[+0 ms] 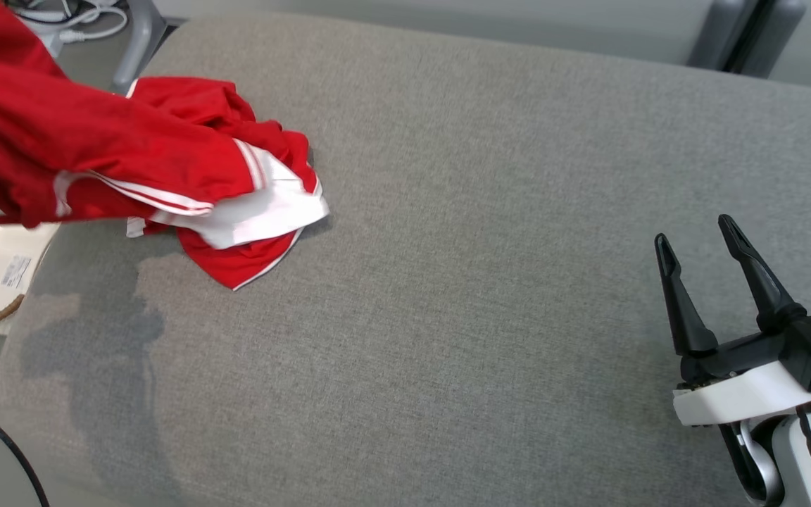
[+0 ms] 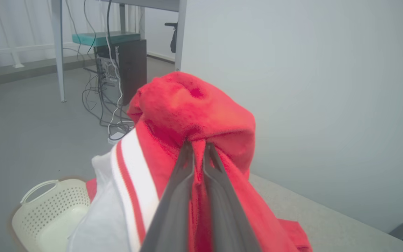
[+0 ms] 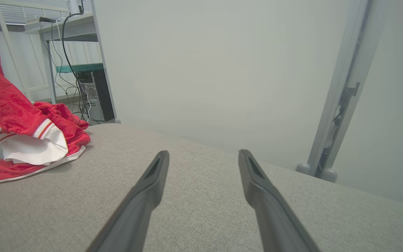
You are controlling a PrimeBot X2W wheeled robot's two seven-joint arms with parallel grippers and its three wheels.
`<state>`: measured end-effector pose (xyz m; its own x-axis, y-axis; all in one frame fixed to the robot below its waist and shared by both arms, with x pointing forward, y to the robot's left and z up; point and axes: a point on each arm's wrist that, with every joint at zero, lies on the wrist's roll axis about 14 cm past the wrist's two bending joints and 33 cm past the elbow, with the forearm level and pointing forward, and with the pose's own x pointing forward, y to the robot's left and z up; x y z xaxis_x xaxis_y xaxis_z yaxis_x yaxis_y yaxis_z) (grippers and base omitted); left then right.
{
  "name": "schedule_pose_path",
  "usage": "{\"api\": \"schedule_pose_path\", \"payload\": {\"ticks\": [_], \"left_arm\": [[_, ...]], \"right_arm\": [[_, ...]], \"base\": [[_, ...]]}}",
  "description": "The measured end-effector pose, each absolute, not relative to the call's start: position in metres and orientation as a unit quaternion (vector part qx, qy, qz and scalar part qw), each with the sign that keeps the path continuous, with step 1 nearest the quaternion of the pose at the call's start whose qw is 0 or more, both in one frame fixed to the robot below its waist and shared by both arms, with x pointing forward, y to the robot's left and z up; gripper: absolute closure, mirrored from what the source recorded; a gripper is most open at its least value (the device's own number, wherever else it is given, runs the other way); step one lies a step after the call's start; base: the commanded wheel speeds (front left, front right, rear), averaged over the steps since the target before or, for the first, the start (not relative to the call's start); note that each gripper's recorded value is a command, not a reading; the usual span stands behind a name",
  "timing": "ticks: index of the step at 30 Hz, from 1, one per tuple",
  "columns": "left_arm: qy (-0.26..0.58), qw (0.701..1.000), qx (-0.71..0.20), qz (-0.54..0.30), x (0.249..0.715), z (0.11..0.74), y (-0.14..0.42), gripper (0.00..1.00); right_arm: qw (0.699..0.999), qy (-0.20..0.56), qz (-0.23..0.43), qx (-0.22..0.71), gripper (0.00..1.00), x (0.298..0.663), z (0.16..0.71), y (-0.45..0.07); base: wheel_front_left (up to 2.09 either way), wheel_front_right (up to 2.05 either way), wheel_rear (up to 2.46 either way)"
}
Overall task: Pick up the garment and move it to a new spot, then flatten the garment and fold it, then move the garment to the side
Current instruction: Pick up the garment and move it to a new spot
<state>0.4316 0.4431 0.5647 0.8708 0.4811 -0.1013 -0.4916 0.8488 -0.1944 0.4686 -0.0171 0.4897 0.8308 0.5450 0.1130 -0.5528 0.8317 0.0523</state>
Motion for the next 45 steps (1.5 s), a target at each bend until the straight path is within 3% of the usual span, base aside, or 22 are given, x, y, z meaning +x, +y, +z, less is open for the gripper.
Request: {"api": "schedule_pose_path", "payload": {"ticks": [2, 11, 23, 29, 34, 45], "left_arm": [[-0.027, 0.968, -0.102, 0.227, 0.436, 0.596, 0.432, 1.00], [-0.120, 0.974, -0.117, 0.153, 0.439, 0.653, 0.379, 1.00], [-0.225, 0.957, -0.184, -0.012, 0.453, 0.725, 0.251, 1.00], [-0.210, 0.940, -0.244, -0.116, 0.472, 0.725, 0.163, 1.00], [-0.158, 0.912, -0.298, -0.232, 0.488, 0.704, 0.052, 1.00], [0.014, 0.931, -0.230, -0.283, 0.515, 0.564, -0.059, 1.00]], "right_arm": [[0.957, -0.060, 0.280, 0.044, 0.00, 0.466, 0.502, -0.019], [0.964, -0.092, 0.246, 0.047, 0.00, 0.455, 0.533, -0.038], [0.976, -0.120, 0.179, 0.039, 0.00, 0.448, 0.556, -0.086], [0.984, -0.137, 0.111, 0.024, 0.00, 0.440, 0.568, -0.137], [0.989, -0.143, 0.024, 0.003, 0.00, 0.419, 0.575, -0.201], [0.991, -0.120, -0.064, -0.006, 0.00, 0.392, 0.564, -0.257]], "base": [[0.00, 0.00, 0.00], [0.00, 0.00, 0.00], [0.00, 0.00, 0.00], [0.00, 0.00, 0.00], [0.00, 0.00, 0.00], [0.00, 0.00, 0.00]]}}
